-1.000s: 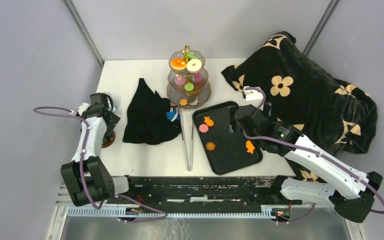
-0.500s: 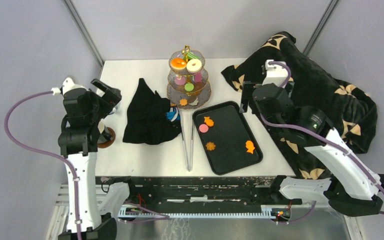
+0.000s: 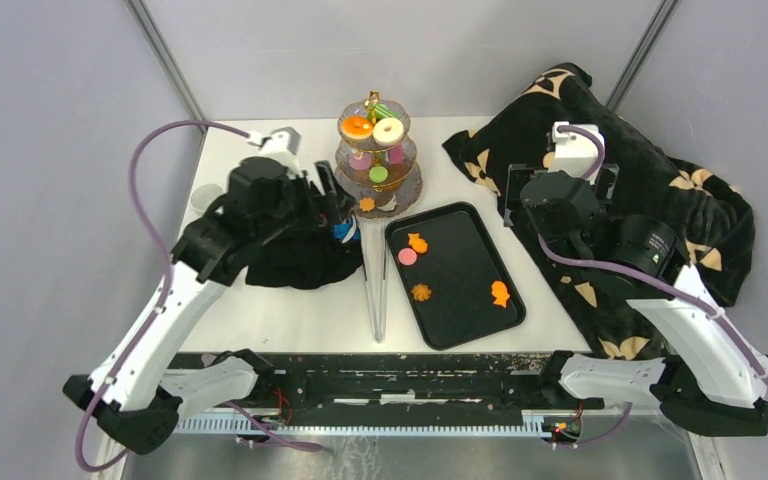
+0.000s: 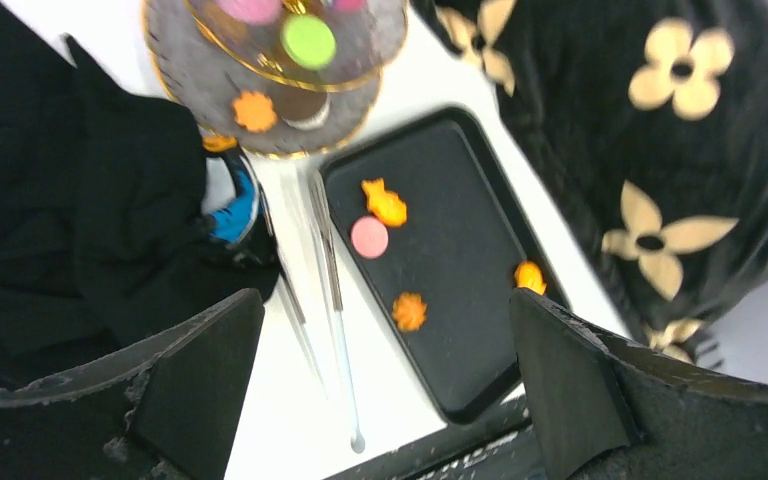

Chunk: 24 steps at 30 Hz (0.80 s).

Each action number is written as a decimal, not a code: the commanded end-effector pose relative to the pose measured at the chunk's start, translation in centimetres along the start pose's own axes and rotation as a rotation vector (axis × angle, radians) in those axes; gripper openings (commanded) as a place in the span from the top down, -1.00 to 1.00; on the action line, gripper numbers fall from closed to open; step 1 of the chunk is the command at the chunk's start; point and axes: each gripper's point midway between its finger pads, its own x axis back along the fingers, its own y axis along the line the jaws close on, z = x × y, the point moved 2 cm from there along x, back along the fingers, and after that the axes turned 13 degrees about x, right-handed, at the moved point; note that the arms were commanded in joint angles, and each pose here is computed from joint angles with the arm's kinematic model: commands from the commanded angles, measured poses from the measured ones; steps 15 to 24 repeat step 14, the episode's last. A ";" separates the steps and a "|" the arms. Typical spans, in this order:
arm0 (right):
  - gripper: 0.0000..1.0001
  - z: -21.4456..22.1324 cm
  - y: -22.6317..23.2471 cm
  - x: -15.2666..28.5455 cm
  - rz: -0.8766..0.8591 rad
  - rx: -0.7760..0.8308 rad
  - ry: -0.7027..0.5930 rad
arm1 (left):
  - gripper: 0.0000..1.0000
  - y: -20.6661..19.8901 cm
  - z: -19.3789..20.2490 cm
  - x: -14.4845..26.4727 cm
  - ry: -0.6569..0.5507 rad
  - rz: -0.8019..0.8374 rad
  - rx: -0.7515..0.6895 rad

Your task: Serve the afternoon tea

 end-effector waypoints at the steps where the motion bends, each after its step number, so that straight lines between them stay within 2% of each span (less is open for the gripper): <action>1: -0.99 0.6 -1.6 0.3 0.070 -0.010 0.007 | -0.98 -2.1 0.6 -1.0 -0.014 0.060 -0.118; 24: -0.99 0.9 -0.3 -0.8 0.096 0.042 0.044 | -0.98 -1.1 1.3 -1.9 -0.044 0.056 -0.120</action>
